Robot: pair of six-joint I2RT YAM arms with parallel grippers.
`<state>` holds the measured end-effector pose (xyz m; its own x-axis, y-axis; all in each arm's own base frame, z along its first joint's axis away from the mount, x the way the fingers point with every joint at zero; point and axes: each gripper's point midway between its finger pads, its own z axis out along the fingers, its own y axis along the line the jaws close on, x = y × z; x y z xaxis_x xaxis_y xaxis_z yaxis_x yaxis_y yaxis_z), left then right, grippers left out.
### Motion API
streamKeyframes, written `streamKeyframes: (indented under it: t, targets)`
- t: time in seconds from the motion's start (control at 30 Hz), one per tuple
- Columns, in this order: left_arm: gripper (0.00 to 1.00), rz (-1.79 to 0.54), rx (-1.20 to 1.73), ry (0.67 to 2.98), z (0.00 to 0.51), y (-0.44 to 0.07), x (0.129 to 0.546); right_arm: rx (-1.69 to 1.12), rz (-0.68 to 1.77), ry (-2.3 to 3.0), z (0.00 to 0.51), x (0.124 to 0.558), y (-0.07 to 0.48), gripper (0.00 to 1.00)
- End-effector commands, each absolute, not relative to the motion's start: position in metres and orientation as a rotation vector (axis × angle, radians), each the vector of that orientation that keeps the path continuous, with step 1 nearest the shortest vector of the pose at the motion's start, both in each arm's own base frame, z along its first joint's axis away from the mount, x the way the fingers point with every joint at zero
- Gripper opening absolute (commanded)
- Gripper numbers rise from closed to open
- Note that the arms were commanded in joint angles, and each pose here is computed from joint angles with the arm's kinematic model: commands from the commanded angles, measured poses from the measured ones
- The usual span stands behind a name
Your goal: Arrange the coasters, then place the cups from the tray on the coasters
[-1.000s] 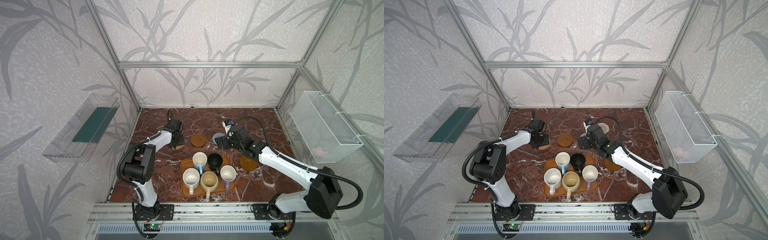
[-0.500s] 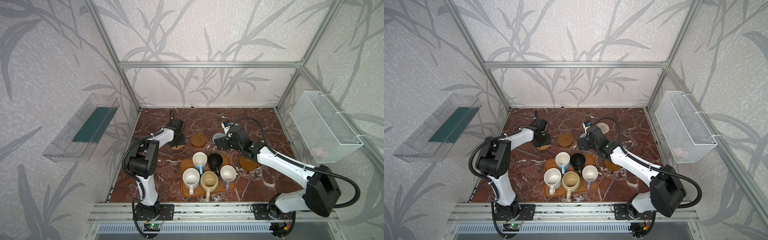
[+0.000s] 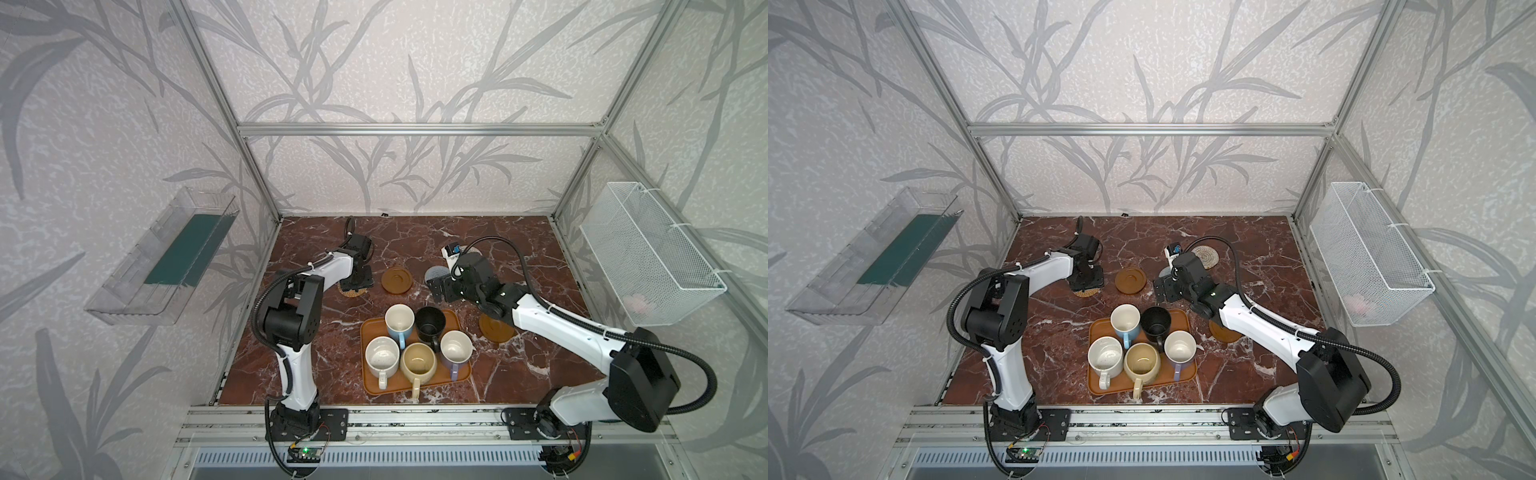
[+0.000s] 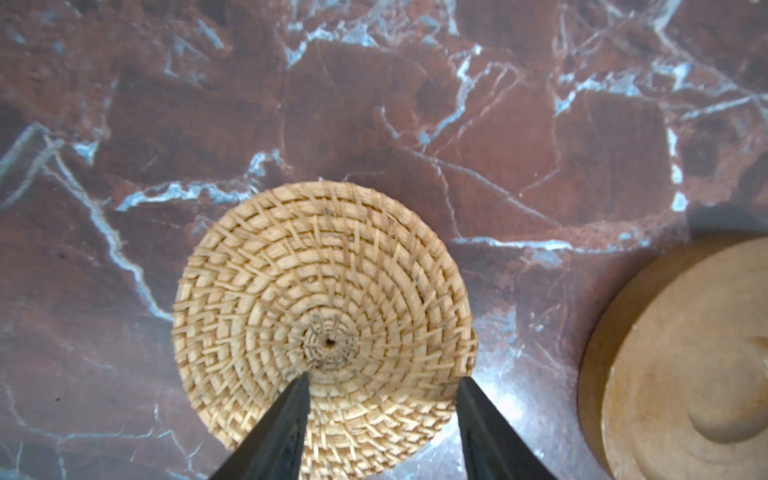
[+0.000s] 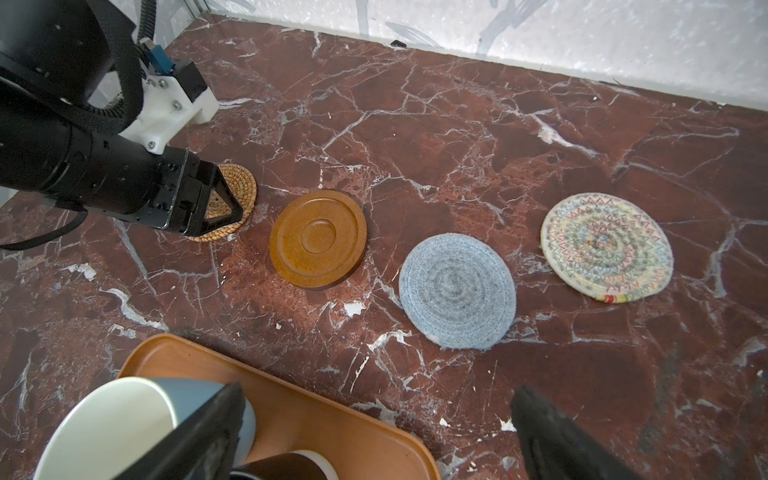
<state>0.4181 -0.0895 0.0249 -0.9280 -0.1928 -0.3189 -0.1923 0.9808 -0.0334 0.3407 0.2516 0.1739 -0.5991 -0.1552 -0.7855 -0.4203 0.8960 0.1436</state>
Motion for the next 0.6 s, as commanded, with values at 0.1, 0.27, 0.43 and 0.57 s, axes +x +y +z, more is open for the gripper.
streamKeyframes:
  t: [0.1, 0.27, 0.43, 0.57]
  targets:
    - [0.57, 0.101, -0.273, 2.870, 0.011, -0.082, 0.411, -0.417, 0.426, 2.182, 0.181, 0.337, 0.254, 0.99]
    - [0.57, 0.094, -0.283, 2.860, 0.017, -0.082, 0.412, -0.417, 0.426, 2.182, 0.181, 0.337, 0.254, 0.99]
    - [0.57, 0.029, -0.281, 2.829, 0.031, -0.088, 0.415, -0.414, 0.435, 2.183, 0.182, 0.338, 0.256, 0.99]
    - [0.60, -0.007, -0.275, 2.759, 0.060, -0.091, 0.424, -0.413, 0.433, 2.181, 0.184, 0.337, 0.255, 1.00]
